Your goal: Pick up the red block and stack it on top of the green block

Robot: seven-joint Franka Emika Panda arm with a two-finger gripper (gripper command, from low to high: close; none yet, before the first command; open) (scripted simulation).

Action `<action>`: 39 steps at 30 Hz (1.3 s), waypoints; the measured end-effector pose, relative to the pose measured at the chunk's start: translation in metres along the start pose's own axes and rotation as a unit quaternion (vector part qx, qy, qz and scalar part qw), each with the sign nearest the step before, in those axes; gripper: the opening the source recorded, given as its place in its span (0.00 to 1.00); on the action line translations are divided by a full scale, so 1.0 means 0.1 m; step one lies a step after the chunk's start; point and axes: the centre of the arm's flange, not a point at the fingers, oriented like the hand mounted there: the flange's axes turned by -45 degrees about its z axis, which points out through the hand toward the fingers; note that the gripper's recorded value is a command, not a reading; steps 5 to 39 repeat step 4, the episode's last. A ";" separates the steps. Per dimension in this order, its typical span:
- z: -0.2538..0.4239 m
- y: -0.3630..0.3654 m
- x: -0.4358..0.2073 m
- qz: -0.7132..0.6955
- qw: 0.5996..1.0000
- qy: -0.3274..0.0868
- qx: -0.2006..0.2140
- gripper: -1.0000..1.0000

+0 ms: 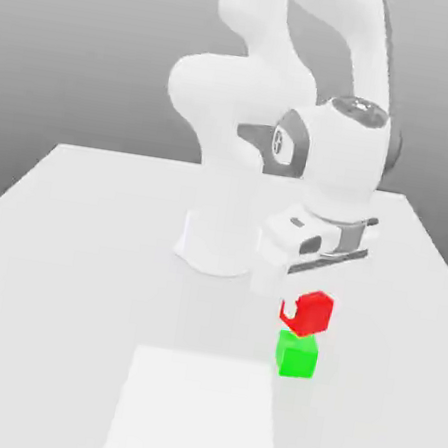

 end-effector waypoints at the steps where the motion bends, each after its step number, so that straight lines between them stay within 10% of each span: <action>1: 0.08 0.00 -0.01 0.001 1.000 0.000 0.001 1.00; 39: 0.08 0.00 -0.01 0.001 1.000 0.000 0.001 1.00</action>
